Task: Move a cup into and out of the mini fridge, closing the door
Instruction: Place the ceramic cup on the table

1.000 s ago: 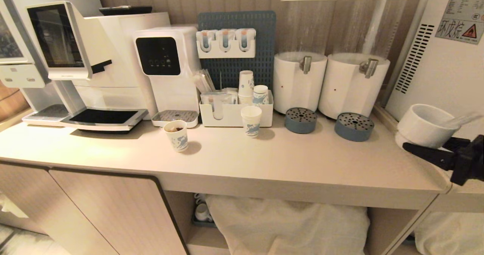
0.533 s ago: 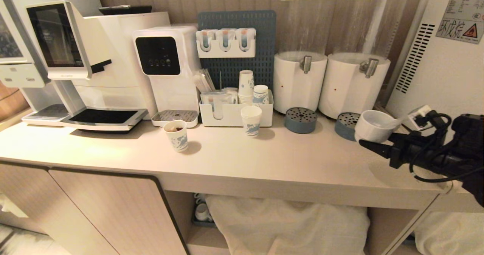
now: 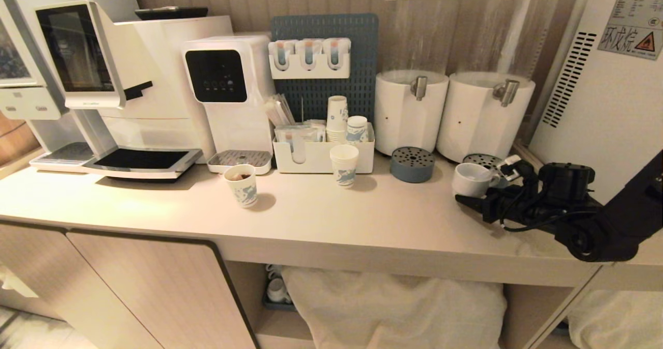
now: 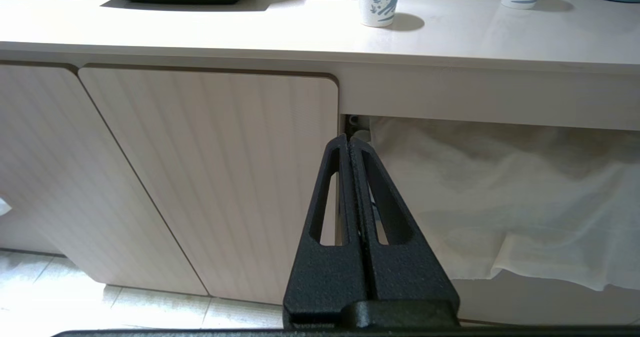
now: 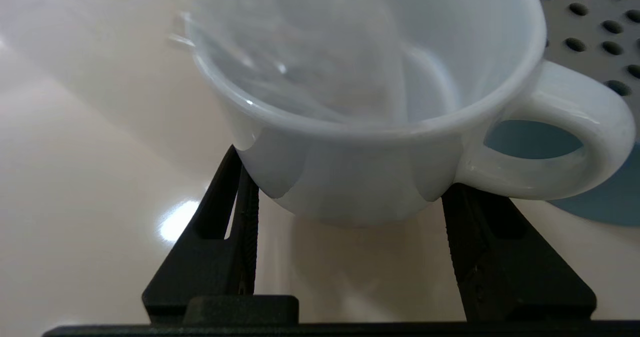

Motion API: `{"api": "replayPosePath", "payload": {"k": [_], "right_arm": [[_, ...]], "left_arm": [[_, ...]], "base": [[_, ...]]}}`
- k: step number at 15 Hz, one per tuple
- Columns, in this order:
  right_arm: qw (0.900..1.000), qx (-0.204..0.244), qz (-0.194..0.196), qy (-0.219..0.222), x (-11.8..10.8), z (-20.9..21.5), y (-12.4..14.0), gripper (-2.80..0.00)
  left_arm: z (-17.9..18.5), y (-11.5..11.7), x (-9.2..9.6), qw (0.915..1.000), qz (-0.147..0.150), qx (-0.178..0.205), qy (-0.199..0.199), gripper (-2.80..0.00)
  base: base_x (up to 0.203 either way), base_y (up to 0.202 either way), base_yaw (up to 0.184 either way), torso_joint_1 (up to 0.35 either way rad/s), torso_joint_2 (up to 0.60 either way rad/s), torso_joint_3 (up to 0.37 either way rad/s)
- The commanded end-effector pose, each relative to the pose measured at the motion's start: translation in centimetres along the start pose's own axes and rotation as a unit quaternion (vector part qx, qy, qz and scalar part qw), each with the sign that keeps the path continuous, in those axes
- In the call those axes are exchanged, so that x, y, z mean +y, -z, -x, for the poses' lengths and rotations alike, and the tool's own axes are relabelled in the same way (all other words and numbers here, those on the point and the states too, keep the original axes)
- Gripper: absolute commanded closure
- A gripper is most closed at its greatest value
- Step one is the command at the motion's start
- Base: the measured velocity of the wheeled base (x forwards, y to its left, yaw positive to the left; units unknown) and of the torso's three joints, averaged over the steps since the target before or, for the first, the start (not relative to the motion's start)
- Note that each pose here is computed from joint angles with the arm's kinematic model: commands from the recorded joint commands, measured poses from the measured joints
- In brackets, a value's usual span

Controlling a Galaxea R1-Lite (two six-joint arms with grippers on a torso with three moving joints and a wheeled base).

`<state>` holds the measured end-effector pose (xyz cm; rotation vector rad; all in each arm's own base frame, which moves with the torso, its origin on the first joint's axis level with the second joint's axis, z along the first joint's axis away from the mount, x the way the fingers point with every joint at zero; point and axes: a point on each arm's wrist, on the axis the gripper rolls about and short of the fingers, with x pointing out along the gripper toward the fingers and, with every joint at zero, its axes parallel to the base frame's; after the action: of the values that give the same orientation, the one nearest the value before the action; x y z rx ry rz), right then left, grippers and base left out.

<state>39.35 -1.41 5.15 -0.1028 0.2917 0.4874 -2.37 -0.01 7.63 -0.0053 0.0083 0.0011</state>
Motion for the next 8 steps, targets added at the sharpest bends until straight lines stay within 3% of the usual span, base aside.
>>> {"api": "replayPosePath", "payload": {"k": [1, 8], "right_arm": [[1.0, 0.008, -0.003, 0.003, -0.3, -1.0, 1.1, 0.0], [1.0, 0.023, -0.005, 0.014, -0.3, -2.5, 2.1, 0.0]], "left_arm": [[0.0, 0.0, 0.0, 1.0, 0.0, 0.001, 0.0, 0.0], [0.0, 0.0, 0.0, 1.0, 0.001, 0.0, 0.0, 0.0]], "base": [[0.0, 0.0, 0.0, 0.0, 0.0, 0.0], [0.0, 0.0, 0.0, 0.0, 0.0, 0.0]]}}
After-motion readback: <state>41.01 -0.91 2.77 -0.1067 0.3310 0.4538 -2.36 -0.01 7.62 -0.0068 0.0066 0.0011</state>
